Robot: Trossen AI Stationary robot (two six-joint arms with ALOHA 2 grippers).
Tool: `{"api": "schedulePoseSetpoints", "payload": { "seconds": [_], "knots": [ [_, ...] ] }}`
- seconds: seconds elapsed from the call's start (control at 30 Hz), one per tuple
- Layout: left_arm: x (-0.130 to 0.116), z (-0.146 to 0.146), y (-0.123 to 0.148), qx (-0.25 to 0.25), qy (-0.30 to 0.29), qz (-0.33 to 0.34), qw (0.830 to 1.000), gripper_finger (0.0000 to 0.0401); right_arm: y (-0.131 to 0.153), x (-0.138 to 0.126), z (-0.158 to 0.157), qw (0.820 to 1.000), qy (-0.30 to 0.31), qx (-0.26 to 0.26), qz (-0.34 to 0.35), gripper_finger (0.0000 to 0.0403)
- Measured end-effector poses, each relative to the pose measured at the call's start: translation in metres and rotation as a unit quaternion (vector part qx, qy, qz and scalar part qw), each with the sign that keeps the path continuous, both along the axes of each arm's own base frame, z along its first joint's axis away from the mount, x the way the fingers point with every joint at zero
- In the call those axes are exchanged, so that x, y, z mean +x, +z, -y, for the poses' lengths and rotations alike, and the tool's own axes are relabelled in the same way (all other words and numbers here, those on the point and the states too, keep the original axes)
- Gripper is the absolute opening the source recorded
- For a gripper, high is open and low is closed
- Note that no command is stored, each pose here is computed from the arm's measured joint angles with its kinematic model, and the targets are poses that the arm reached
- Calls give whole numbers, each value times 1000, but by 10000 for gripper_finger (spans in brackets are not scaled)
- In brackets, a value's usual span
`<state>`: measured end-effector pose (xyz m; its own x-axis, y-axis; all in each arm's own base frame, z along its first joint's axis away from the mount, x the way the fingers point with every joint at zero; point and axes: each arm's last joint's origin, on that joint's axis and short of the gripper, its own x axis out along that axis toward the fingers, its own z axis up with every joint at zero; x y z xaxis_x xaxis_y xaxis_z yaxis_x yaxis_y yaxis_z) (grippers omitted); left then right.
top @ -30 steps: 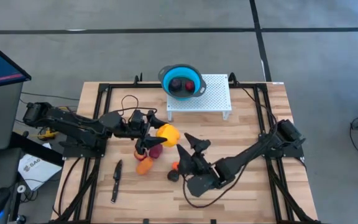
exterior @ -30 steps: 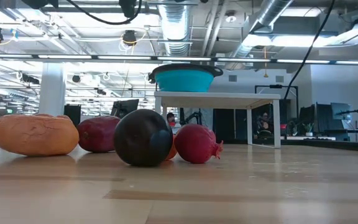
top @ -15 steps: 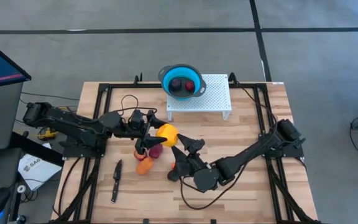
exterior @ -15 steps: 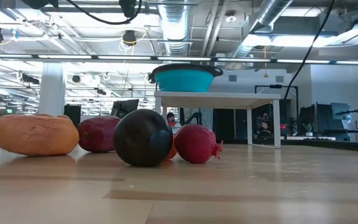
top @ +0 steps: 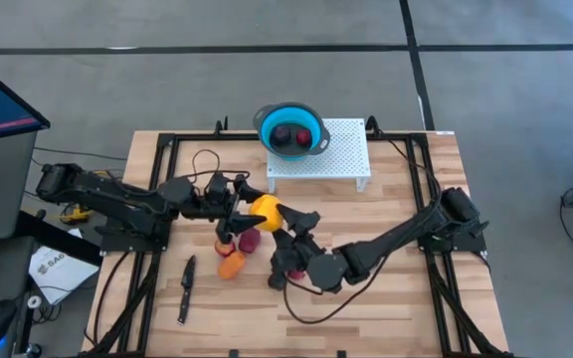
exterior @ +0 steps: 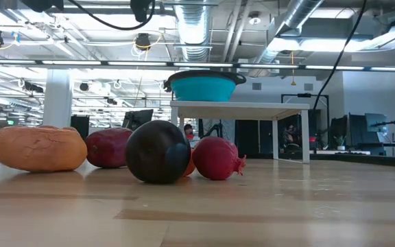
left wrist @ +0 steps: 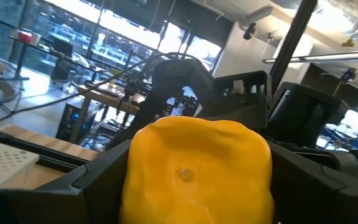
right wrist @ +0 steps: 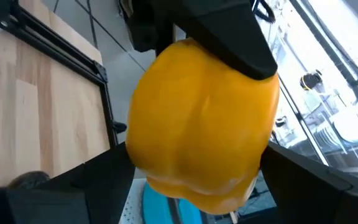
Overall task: Pick & Place Fruit
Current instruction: Put the yellow bell pepper into the blue strainer bowl on the shelf
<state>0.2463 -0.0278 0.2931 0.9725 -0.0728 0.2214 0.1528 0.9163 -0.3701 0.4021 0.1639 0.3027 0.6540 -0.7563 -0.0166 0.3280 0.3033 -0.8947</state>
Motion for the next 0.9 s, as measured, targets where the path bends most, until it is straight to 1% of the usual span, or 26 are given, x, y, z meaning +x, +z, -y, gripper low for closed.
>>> {"api": "schedulePoseSetpoints", "payload": {
  "seconds": [0.1,0.2,0.43,0.53,0.6,0.67,0.73,0.9],
  "knots": [
    [-1,0,-4,-3,-3,-6,1000,308,1,1,-1,1000,16,2,3,305],
    [-2,0,-6,-6,-4,-8,1000,308,1,2,2,1000,17,4,7,295],
    [-1,-1,-7,-9,0,-11,1000,309,1,4,6,1000,14,5,8,292],
    [-1,-1,-8,-7,-1,-12,1000,319,0,3,3,1000,19,4,6,291],
    [-1,0,-9,0,-10,-15,1000,332,-2,2,-1,999,35,8,4,291],
    [0,-1,-11,14,-17,-22,1000,347,-7,1,-4,998,53,21,-1,291],
    [1,-3,-14,24,-25,-33,999,359,-13,1,-3,998,57,42,-5,291],
    [1,-9,-13,19,-28,-28,999,378,-31,-3,-1,991,65,119,-5,291]
  ]
}}
